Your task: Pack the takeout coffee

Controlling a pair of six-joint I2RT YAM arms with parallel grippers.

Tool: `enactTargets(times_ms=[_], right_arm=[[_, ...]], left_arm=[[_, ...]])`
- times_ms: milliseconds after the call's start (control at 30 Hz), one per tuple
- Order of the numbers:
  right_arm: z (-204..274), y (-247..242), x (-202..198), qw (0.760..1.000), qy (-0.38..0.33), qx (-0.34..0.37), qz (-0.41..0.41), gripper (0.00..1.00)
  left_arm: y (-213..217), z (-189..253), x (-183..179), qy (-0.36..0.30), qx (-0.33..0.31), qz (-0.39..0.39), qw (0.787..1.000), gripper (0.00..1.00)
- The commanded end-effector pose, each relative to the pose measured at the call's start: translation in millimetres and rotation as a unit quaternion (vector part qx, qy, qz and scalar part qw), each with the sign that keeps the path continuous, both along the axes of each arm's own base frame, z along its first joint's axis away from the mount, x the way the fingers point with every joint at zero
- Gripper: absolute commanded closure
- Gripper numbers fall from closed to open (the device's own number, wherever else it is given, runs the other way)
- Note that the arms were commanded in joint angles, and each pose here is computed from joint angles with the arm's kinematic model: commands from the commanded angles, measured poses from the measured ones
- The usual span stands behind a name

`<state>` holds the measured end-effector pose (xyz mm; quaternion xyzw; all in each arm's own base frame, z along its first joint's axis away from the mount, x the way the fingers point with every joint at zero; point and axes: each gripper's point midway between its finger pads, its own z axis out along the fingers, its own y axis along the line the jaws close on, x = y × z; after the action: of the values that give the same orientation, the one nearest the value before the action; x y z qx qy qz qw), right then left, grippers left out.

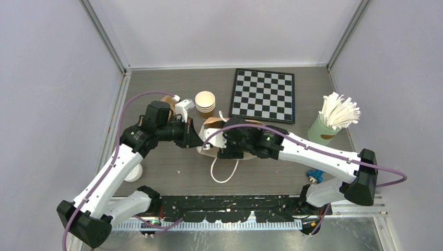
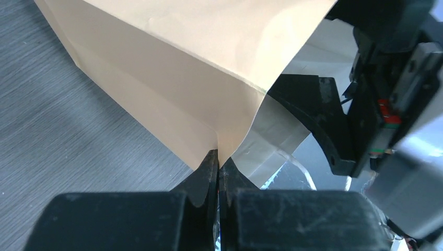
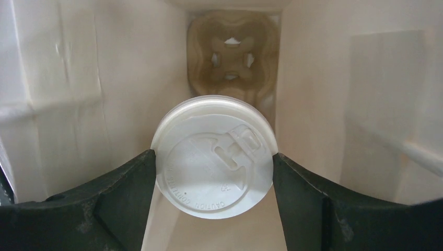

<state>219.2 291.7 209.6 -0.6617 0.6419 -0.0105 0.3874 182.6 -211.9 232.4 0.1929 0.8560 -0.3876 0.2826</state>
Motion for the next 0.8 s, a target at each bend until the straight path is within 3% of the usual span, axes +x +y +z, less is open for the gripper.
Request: enactTargets(times_ms=[0,267,767], right_arm=[[7.3,-4.9,0.4,0.999,-0.028,0.011,0.014,0.24],[-6.1,-9.1,7.3,0.998,-0.057,-0.007,0.022,0.24],[-35.5,-14.5,19.1,0.998,-0.052,-0.04,0.027,0.24]], left_arm=[[-1.9,14.4,-1.2,-0.027,-0.01,-0.012,1.0,1.0],[-1.9,18.0,-1.3,-0.028,-0.013,-0.008,0.999,1.0],[-4.9,16.1,-6.5,-0.021,-0.023,-0.022,0.999,1.0]])
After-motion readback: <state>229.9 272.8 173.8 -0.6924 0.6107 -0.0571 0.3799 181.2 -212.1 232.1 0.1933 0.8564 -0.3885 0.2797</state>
